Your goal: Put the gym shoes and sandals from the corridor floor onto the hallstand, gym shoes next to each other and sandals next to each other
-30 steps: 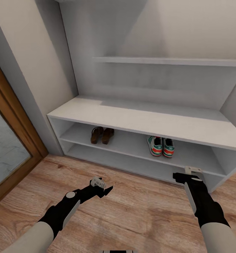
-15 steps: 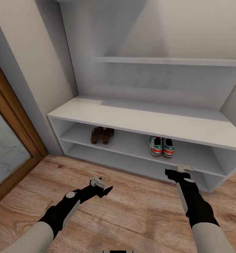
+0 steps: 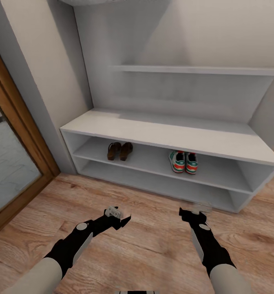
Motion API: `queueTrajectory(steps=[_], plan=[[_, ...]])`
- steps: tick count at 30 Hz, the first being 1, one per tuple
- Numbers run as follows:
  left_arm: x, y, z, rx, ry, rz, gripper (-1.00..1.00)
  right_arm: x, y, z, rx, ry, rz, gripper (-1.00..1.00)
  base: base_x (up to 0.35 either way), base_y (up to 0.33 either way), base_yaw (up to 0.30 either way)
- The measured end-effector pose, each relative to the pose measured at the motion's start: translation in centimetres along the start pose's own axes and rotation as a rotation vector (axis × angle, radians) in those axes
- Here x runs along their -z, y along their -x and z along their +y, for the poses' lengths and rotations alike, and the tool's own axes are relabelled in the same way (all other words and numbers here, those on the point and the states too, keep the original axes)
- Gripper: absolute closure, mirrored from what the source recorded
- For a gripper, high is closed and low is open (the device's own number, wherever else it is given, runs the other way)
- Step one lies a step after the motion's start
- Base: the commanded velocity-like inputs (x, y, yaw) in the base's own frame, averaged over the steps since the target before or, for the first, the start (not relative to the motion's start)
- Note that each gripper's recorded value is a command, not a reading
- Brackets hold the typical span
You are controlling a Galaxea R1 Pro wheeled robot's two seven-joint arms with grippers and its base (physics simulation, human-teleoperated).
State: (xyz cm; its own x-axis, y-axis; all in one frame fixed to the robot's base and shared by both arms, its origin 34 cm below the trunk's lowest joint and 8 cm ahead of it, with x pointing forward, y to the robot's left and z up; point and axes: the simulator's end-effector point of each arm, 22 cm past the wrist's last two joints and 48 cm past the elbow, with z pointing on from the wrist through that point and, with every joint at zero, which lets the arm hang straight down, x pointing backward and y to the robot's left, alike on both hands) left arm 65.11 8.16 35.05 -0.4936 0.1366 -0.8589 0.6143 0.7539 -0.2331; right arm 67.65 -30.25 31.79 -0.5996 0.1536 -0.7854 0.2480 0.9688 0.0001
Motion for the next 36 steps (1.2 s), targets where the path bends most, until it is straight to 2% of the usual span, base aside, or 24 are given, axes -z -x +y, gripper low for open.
queueTrajectory(steps=[2, 6, 9, 17, 24, 36], plan=[[0.0, -0.3, 0.1, 0.004, 0.001, 0.007, -1.0, -0.1, -2.6, 0.2, 0.005, 0.003, 0.034, -1.0, -0.2, 0.0, 0.0], [0.1, -1.1, 0.2, 0.011, 0.004, 0.021, -1.0, 0.3, -8.8, 0.5, 0.021, 0.012, 0.149, -1.0, -0.085, 0.0, 0.0], [0.1, -1.2, 0.2, 0.012, 0.004, 0.024, -1.0, 0.8, -11.7, 0.7, 0.029, 0.016, 0.207, -1.0, -0.029, 0.0, 0.0], [0.2, -1.3, 0.2, 0.012, 0.005, 0.026, -1.0, 1.3, -14.1, 0.7, 0.031, 0.019, 0.258, -1.0, -0.007, 0.0, 0.0], [0.2, -1.3, 0.2, 0.013, 0.006, 0.026, -1.0, 2.4, -18.0, 0.4, 0.042, 0.019, 0.342, -1.0, 0.0, 0.0, 0.0], [0.2, -1.3, 0.2, 0.013, 0.006, 0.026, -1.0, 3.0, -19.9, 0.0, 0.043, 0.015, 0.384, -1.0, 0.0, 0.0, 0.0]])
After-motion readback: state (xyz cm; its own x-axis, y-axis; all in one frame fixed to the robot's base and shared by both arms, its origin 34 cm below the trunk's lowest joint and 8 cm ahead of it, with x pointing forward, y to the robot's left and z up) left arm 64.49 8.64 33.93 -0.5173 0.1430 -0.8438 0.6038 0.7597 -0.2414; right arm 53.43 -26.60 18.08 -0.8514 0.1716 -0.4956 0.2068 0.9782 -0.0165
